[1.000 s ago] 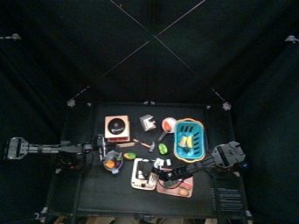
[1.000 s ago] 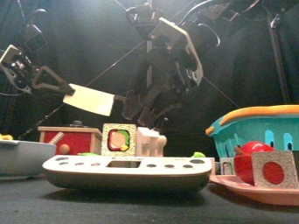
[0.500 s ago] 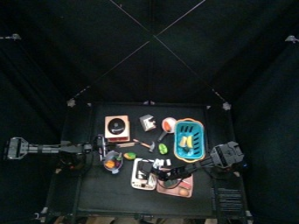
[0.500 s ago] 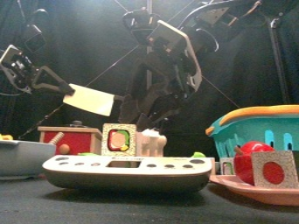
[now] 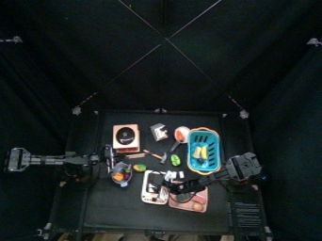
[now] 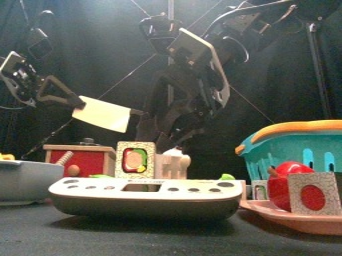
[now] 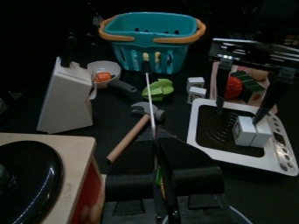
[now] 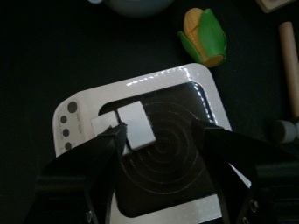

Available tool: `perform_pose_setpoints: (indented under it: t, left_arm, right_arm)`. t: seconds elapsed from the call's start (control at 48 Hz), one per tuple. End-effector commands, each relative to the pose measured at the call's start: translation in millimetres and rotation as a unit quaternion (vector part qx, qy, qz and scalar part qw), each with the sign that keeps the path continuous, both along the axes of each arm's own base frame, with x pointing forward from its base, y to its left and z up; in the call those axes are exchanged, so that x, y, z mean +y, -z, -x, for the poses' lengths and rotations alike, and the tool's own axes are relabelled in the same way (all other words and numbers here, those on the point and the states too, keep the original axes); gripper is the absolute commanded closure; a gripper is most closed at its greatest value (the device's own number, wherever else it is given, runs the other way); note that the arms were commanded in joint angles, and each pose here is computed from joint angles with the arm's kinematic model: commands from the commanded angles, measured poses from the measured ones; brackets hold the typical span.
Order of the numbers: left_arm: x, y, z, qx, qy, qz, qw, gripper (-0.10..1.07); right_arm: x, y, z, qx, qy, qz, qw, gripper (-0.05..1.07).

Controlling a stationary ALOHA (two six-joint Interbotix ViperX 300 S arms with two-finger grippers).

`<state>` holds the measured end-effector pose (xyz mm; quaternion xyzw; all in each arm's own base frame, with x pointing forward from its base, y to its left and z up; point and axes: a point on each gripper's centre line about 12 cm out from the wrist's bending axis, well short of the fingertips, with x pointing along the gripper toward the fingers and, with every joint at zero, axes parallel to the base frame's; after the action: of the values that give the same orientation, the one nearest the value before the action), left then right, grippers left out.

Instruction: Grab white sushi pieces from stove

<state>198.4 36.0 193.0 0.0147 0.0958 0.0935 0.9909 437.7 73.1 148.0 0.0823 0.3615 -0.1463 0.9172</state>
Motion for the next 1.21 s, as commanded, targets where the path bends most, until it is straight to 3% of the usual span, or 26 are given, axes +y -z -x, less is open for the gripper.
perform_pose_setpoints:
  t: [0.0, 1.188]
  left_arm:
    - [0.5, -4.4, -3, -0.007, 0.000, -0.001, 1.0000, 0.64]
    - [0.5, -3.8, -2, -0.006, 0.000, -0.001, 1.0000, 0.64]
  right_arm:
    - [-1, -10.7, -4, -0.014, 0.002, -0.008, 0.9999, 0.10]
    - [-16, -4.1, -9, -0.006, 0.024, -0.005, 0.9997, 0.11]
